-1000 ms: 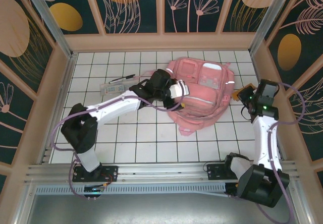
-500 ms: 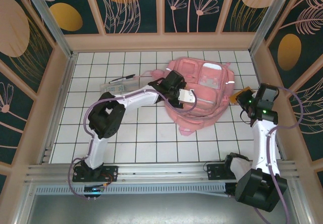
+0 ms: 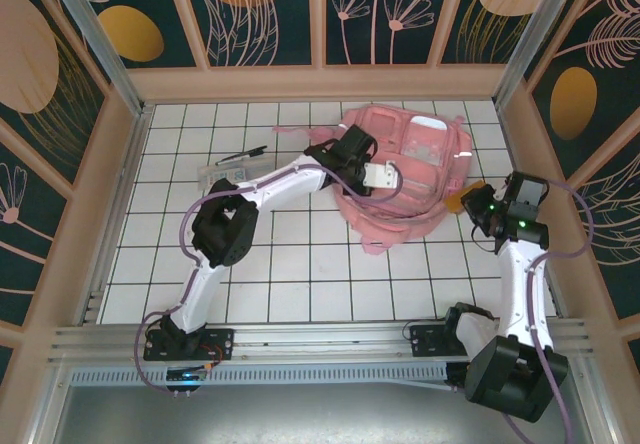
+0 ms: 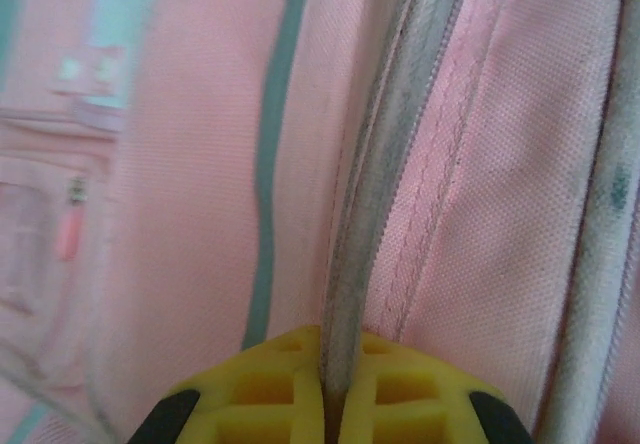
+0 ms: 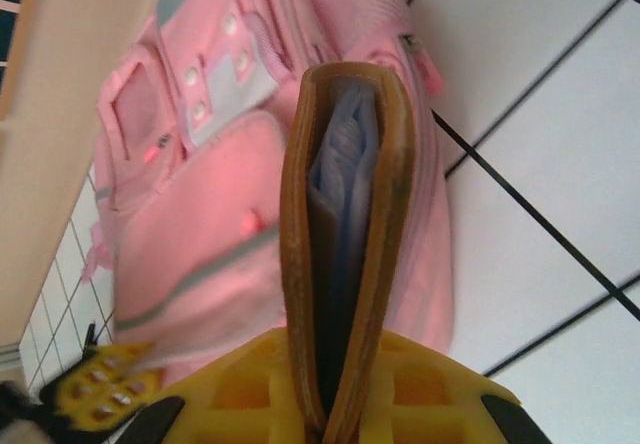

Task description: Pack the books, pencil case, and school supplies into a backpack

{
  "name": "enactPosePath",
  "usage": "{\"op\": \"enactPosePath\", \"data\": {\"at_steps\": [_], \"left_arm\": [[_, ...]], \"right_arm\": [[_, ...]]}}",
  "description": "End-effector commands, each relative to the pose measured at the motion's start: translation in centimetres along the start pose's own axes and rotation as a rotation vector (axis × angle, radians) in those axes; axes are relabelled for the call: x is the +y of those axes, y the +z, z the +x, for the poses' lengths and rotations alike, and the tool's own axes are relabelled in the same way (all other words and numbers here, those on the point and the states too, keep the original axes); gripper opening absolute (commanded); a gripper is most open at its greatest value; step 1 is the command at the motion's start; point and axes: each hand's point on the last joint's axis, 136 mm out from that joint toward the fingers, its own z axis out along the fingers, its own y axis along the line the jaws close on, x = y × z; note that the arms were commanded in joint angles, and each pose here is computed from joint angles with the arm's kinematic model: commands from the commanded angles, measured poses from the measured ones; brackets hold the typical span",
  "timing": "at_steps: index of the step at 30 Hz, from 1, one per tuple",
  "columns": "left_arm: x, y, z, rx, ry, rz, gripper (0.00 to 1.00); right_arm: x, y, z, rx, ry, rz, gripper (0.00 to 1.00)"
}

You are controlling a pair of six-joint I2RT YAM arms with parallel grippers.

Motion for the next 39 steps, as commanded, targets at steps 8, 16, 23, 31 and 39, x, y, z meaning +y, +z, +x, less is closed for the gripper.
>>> {"op": "enactPosePath", "data": {"at_steps": [8,16,23,31,39], "left_arm": [[10.8,-11.8,-10.1,-0.316,-0.408,-0.202,0.0],[12.6,-16.0,-13.1,-0.457,-0.661,-0.189,0.0],[10.7,-15.6,-16.0,-0.531,-0.793,-0.08,0.0],[9.5,-16.1,-17.1,-0.566,-0.86,0.007,0.0],[9.8,-16.0,-16.5,-0.559,-0.839,-0.028,0.0]], "right_arm": [[7.0,-3.1,8.5,0.357,-0.12,-0.4,0.0],[11.6,3.0,8.1,0.347,0.144,-0.491,0.0],[13.1,10.3,2.7,0.028,0.425,-0.423,0.0],[12.2,16.4,0.6,-0.137,0.605,-0.342,0.13],[12.8,18.8,2.9,0.008,0.559,-0.242,0.57]]}}
